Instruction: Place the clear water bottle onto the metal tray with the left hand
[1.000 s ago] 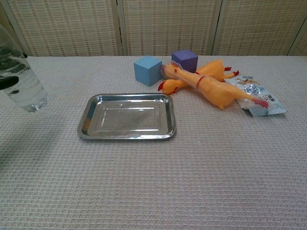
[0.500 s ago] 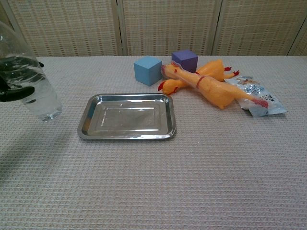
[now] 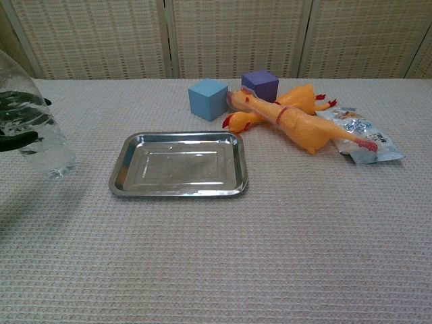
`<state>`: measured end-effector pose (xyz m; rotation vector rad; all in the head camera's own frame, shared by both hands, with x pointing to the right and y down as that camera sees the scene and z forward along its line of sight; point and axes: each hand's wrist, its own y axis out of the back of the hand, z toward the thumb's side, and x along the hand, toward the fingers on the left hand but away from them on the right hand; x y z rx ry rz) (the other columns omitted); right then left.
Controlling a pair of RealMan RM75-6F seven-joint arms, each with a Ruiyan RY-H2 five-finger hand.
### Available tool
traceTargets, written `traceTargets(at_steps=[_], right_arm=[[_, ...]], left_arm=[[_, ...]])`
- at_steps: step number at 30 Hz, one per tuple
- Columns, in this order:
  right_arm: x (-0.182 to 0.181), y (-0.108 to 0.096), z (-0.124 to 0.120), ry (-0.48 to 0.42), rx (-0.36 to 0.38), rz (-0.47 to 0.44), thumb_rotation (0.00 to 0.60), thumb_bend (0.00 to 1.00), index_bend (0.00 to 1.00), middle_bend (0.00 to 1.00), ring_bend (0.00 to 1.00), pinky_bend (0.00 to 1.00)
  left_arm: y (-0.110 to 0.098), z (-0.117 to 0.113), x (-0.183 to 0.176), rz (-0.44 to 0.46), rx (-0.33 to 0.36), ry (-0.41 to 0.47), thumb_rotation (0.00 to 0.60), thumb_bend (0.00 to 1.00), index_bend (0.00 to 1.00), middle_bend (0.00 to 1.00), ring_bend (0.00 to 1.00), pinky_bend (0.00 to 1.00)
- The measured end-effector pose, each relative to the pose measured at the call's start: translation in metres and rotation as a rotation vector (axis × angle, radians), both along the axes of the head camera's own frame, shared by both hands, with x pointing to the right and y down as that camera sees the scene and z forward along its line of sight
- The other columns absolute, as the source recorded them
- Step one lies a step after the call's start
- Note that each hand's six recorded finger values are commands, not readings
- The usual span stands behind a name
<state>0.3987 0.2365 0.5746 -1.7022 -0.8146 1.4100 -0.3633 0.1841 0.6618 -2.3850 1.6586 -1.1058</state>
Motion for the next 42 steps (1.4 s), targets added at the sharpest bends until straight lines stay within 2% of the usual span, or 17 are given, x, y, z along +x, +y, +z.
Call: traceTargets(at_steps=[3, 6, 12, 15, 18, 23, 26, 28, 31, 35, 38, 40, 42], right_arm=[[-0.001, 0.001, 0.001, 0.001, -0.004, -0.007, 0.600, 0.03, 0.00, 0.00, 0.00, 0.00], [-0.002, 0.001, -0.001, -0.003, 0.001, -0.012, 0.600, 0.03, 0.00, 0.00, 0.00, 0.00], [-0.001, 0.001, -0.006, -0.012, 0.016, -0.003, 0.600, 0.03, 0.00, 0.00, 0.00, 0.00], [-0.001, 0.001, -0.007, -0.014, 0.023, -0.007, 0.600, 0.03, 0.00, 0.00, 0.00, 0.00], [-0.001, 0.002, -0.007, -0.010, 0.021, -0.005, 0.600, 0.03, 0.00, 0.00, 0.00, 0.00], [0.001, 0.001, -0.006, -0.010, 0.018, -0.001, 0.600, 0.03, 0.00, 0.00, 0.00, 0.00], [0.002, 0.001, -0.006, -0.011, 0.015, 0.000, 0.600, 0.03, 0.00, 0.00, 0.00, 0.00], [0.002, 0.001, -0.006, -0.011, 0.015, 0.000, 0.600, 0.03, 0.00, 0.00, 0.00, 0.00], [0.002, 0.000, -0.006, -0.012, 0.016, 0.001, 0.600, 0.03, 0.00, 0.00, 0.00, 0.00], [0.000, 0.002, -0.006, -0.009, 0.014, -0.009, 0.600, 0.03, 0.00, 0.00, 0.00, 0.00], [0.001, 0.002, -0.003, 0.003, 0.010, -0.007, 0.600, 0.03, 0.00, 0.00, 0.00, 0.00], [0.001, 0.002, -0.001, 0.006, 0.000, -0.003, 0.600, 0.03, 0.00, 0.00, 0.00, 0.00], [0.002, 0.001, -0.002, 0.002, 0.003, -0.002, 0.600, 0.03, 0.00, 0.00, 0.00, 0.00]], left_arm=[[-0.005, -0.008, 0.003, -0.006, 0.027, 0.008, 0.600, 0.41, 0.20, 0.26, 0.15, 0.30], [-0.015, -0.014, -0.005, -0.031, 0.079, -0.041, 0.600, 0.41, 0.20, 0.26, 0.14, 0.29], [-0.034, -0.021, -0.088, -0.159, 0.199, -0.295, 0.600, 0.42, 0.20, 0.26, 0.14, 0.29], [-0.032, -0.025, -0.113, -0.171, 0.211, -0.339, 0.600, 0.42, 0.20, 0.26, 0.14, 0.29], [-0.022, -0.026, -0.102, -0.135, 0.185, -0.277, 0.600, 0.42, 0.19, 0.25, 0.13, 0.29], [0.013, -0.023, -0.016, -0.007, 0.064, 0.005, 0.600, 0.42, 0.18, 0.24, 0.13, 0.28], [0.021, -0.029, 0.020, 0.021, 0.025, 0.119, 0.600, 0.42, 0.18, 0.24, 0.13, 0.28], [0.021, -0.029, 0.026, 0.024, 0.015, 0.138, 0.600, 0.42, 0.18, 0.25, 0.12, 0.28], [0.013, -0.021, 0.017, 0.015, 0.014, 0.108, 0.600, 0.42, 0.18, 0.25, 0.11, 0.27], [-0.013, -0.002, -0.017, -0.090, -0.014, 0.050, 0.600, 0.42, 0.18, 0.25, 0.11, 0.27], [-0.022, 0.011, -0.037, -0.163, -0.054, 0.018, 0.600, 0.42, 0.19, 0.25, 0.11, 0.27], [-0.028, 0.014, -0.031, -0.165, -0.058, 0.034, 0.600, 0.42, 0.19, 0.25, 0.11, 0.27], [-0.032, 0.014, -0.015, -0.128, -0.053, 0.053, 0.600, 0.42, 0.18, 0.25, 0.11, 0.27]])
